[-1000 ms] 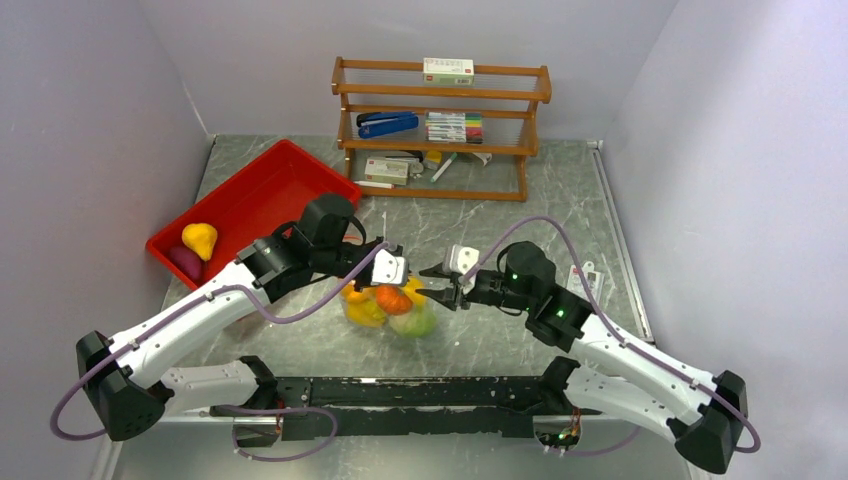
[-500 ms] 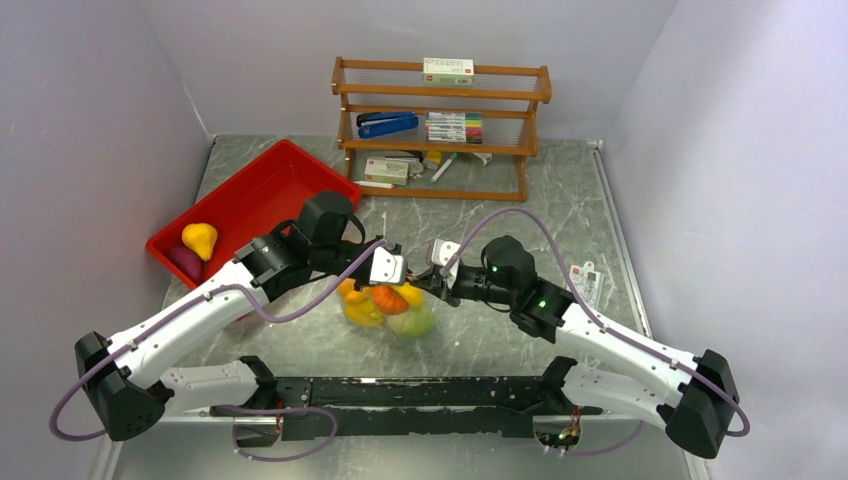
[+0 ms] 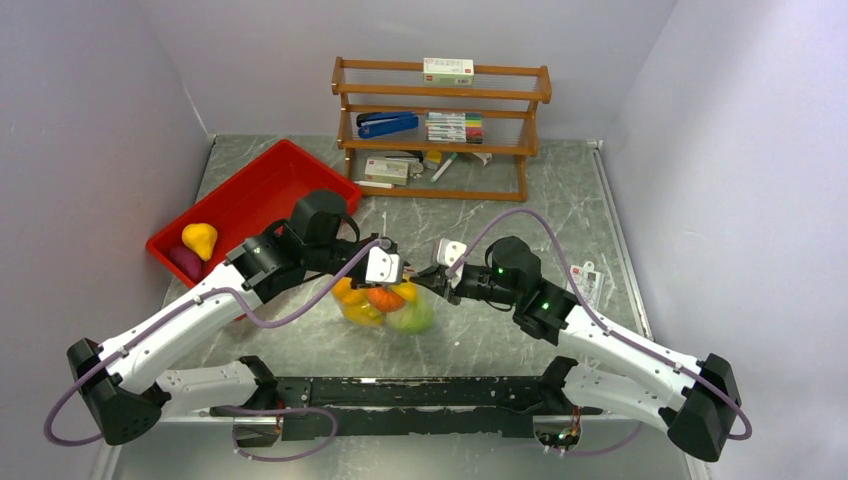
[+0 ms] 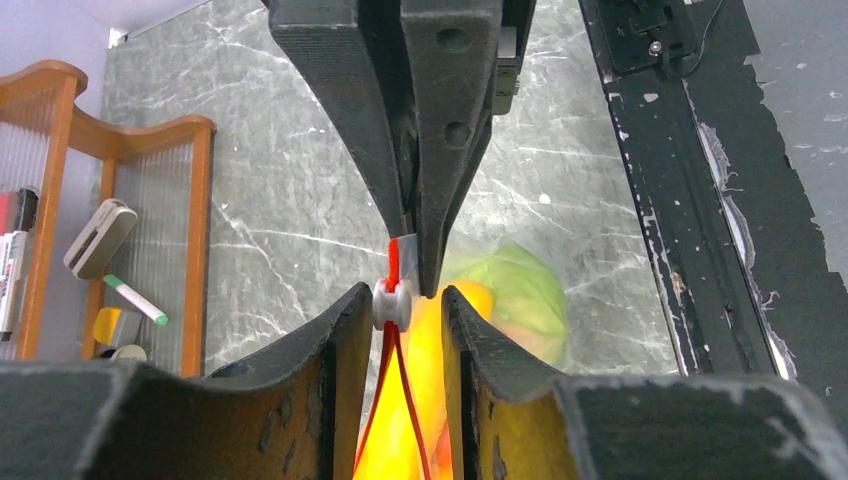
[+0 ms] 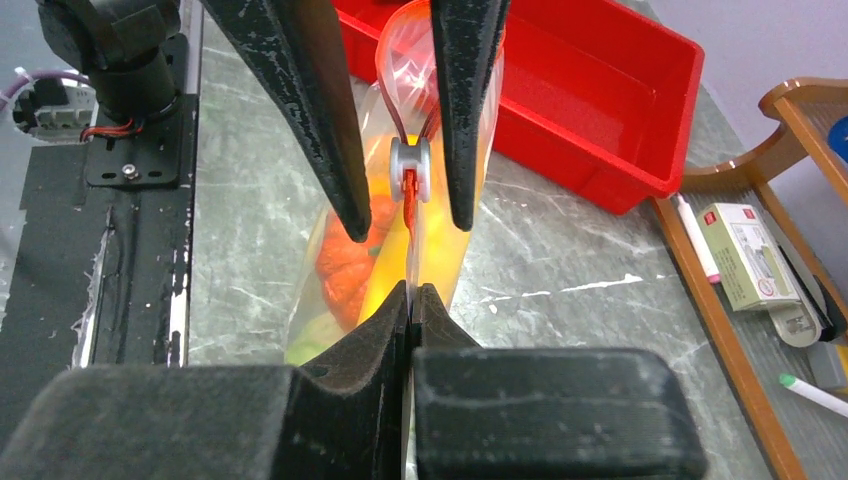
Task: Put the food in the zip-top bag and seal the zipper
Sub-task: Zip the zipper food storage bag at the center of the board.
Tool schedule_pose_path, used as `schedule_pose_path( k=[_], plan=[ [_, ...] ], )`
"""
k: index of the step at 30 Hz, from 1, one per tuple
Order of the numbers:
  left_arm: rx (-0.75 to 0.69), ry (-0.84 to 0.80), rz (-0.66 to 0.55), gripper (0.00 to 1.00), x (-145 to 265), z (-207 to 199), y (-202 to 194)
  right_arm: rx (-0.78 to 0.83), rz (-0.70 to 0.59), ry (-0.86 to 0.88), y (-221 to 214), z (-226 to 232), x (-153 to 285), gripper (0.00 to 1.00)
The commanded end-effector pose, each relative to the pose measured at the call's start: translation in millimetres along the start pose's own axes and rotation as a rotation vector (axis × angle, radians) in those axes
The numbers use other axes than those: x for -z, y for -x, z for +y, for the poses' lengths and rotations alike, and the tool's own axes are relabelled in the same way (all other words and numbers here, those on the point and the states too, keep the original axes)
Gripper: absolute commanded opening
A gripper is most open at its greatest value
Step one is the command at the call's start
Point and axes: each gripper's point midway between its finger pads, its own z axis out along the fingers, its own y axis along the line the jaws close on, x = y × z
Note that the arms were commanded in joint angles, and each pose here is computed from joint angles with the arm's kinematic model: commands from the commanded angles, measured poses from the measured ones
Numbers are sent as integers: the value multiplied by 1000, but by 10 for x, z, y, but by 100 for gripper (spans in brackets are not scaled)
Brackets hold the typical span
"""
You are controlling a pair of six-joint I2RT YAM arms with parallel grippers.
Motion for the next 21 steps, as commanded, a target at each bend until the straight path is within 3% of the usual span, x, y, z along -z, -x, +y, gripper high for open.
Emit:
schedule_pose_path(
  k=[1, 5, 11, 17, 21],
  plan=[
    [-9, -15, -15, 32, 23, 32, 106, 38, -62, 11, 178, 6, 1, 0],
    [-11, -14, -25, 30, 22, 44, 136, 39, -62, 25, 167, 29, -9, 0],
    [-21, -2, -17, 7, 42, 60, 131, 35, -50, -3, 127, -1, 9, 0],
    [13, -3, 75, 7, 37, 16, -186, 61, -163, -120, 337, -79, 269, 0],
    [35, -10, 89, 7, 55, -1, -299, 54, -122, -100, 247, -26, 296, 0]
  ],
)
